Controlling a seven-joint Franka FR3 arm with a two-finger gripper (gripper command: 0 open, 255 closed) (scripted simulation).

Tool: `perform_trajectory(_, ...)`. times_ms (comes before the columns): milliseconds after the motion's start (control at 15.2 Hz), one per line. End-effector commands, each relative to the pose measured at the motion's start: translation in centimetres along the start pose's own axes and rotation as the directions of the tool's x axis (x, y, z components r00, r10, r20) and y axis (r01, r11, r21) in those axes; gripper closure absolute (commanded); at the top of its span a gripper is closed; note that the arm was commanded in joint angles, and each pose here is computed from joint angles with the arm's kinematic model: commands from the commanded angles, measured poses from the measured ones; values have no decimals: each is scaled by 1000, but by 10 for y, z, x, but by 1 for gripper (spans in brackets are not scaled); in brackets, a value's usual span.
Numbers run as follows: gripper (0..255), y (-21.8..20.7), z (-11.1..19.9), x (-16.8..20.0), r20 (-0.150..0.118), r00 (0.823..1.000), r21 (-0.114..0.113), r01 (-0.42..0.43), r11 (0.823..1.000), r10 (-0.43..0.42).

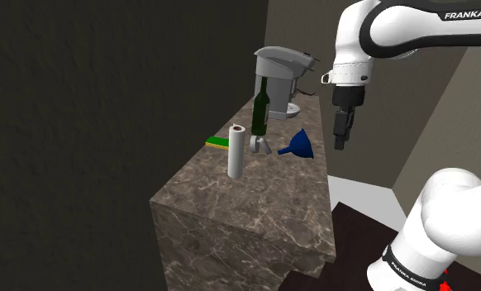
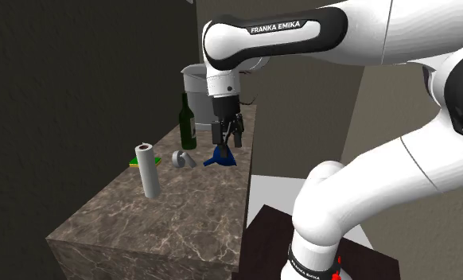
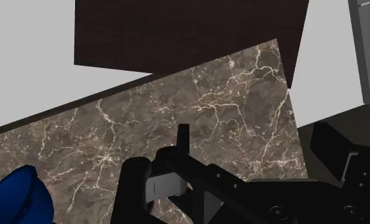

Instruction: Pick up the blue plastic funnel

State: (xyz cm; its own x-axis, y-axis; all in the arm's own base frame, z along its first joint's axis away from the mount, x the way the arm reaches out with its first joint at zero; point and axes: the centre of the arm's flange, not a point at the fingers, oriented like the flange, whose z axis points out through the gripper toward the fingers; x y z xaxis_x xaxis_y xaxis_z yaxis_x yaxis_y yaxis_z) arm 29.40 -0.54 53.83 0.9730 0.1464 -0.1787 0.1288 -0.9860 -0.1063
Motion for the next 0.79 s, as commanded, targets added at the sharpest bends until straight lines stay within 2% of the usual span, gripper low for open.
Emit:
perform_trajectory(0,0,0,0,0,0,1000,0,0,1000,0)
perform_trajectory(330,0,45,20,43,56,995,-46,88,995,-85)
perform_trajectory(726,0,95,44,97,128,975,-94,195,976,-183)
